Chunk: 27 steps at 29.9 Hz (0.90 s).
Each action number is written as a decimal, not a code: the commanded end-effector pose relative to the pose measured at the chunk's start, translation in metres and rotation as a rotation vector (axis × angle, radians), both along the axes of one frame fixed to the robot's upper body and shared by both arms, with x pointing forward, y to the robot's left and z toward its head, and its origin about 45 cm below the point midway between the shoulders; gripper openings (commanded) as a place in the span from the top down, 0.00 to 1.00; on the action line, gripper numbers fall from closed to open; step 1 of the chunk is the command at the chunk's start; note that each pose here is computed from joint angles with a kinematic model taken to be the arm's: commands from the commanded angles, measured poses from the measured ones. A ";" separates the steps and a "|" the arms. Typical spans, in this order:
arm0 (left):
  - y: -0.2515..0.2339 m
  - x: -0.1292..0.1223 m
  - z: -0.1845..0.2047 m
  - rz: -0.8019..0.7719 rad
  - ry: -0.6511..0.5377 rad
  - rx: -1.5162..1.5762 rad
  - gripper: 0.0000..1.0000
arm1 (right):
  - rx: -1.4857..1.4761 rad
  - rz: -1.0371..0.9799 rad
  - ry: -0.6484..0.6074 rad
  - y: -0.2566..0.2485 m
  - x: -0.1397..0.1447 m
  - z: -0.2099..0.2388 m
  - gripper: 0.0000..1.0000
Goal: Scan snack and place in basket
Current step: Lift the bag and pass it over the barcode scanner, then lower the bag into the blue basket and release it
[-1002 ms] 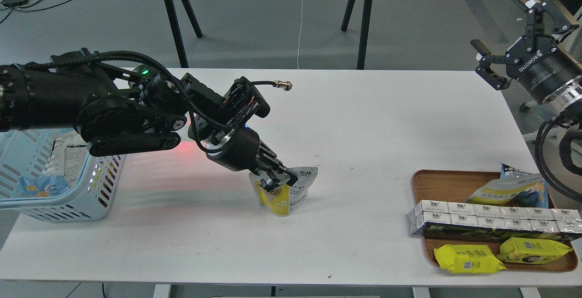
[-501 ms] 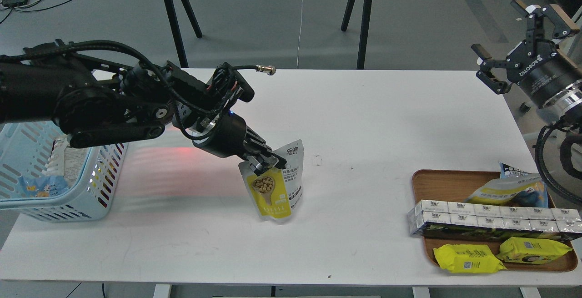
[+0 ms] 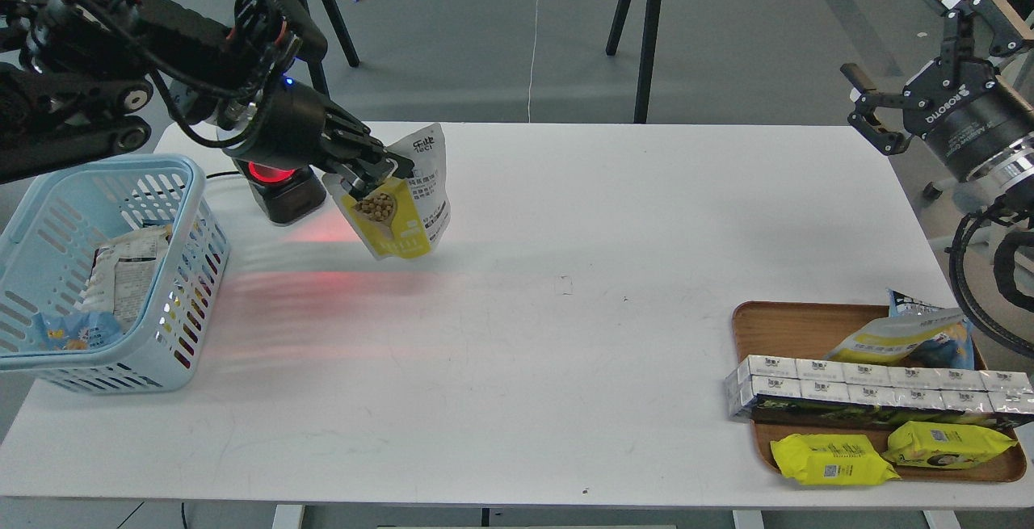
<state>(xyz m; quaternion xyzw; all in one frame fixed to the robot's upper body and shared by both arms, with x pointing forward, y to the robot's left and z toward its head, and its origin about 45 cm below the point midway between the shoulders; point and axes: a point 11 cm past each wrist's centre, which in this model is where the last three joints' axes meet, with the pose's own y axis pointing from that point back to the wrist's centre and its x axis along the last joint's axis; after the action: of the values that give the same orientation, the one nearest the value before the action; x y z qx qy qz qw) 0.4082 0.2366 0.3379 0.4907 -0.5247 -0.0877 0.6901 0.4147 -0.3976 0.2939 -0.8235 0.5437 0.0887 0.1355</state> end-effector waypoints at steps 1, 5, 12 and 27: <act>0.019 0.005 0.006 0.020 -0.042 0.036 1.00 | 0.005 -0.002 -0.006 0.000 0.001 0.002 0.01; 0.031 0.009 0.011 0.049 -0.060 0.046 1.00 | 0.008 -0.002 -0.007 0.000 0.001 0.002 0.01; 0.060 0.014 0.023 0.125 -0.094 0.039 1.00 | 0.007 -0.002 -0.008 0.000 0.001 0.002 0.01; 0.185 -0.021 0.109 0.441 -0.261 -0.030 1.00 | 0.008 -0.010 -0.009 -0.002 0.001 0.002 0.01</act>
<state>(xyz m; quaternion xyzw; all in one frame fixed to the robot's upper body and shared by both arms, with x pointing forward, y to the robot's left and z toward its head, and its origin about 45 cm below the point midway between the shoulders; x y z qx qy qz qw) 0.3961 0.4022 0.4459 0.5820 -0.5043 0.1175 0.6270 0.4156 -0.3990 0.2961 -0.8213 0.5458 0.0871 0.1413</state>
